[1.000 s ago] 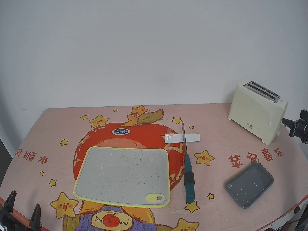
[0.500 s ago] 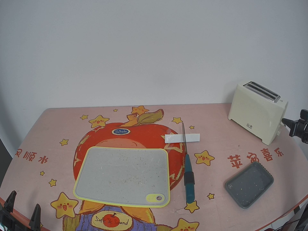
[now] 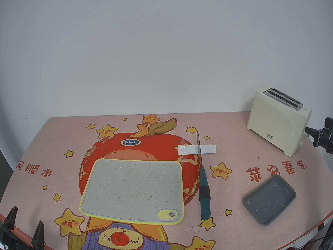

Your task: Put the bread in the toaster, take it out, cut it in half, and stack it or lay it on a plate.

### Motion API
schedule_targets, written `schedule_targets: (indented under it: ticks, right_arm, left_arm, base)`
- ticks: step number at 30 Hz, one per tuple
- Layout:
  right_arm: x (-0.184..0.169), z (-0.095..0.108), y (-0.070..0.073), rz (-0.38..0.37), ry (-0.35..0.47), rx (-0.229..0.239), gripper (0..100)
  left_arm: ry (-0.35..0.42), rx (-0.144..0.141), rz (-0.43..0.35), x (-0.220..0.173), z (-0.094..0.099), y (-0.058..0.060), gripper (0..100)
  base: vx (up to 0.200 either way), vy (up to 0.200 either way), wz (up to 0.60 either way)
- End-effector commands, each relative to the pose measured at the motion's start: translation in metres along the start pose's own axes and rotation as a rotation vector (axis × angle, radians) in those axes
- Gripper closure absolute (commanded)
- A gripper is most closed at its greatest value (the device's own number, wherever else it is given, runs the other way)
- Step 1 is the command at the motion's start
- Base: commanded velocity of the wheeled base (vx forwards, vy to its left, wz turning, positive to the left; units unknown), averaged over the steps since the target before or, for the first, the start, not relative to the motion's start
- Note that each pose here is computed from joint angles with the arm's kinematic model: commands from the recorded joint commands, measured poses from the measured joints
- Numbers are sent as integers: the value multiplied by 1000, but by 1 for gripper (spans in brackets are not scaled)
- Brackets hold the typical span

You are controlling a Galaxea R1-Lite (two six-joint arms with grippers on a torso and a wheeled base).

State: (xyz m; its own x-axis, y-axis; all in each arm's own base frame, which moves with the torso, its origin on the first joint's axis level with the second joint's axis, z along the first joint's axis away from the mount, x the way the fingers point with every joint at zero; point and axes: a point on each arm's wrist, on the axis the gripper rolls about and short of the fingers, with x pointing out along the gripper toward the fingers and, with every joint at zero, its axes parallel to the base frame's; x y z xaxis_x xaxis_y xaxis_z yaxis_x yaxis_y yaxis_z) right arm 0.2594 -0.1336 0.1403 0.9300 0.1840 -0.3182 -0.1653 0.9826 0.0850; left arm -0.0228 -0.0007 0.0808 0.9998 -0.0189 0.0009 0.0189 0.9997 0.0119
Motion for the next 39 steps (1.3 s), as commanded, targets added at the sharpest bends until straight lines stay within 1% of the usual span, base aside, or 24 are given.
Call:
schedule_targets:
  ticks: [1, 14, 19, 25, 30, 39]
  right_arm:
    - [-2, 3, 1, -1, -12, -10, 100]
    - [-9, 8, 7, 4, -29, -24, 100]
    - [-10, 6, 8, 3, -24, -20, 100]
    - [-15, 1, 13, 7, -16, -17, 100]
    - [-22, -3, 21, 13, -9, -15, 100]
    - [-30, -12, 27, 15, 7, -3, 100]
  left_arm:
    - [5, 0, 0, 0, -5, 0, 0]
    - [5, 0, 0, 0, -5, 0, 0]
    - [4, 0, 0, 0, -5, 0, 0]
    - [5, 0, 0, 0, -5, 0, 0]
    - [5, 0, 0, 0, -5, 0, 0]
    - [5, 0, 0, 0, -5, 0, 0]
  base:
    - [0, 0, 0]
    - [0, 0, 0]
    - [0, 0, 0]
    - [0, 0, 0]
    - [0, 0, 0]
    - [0, 0, 0]
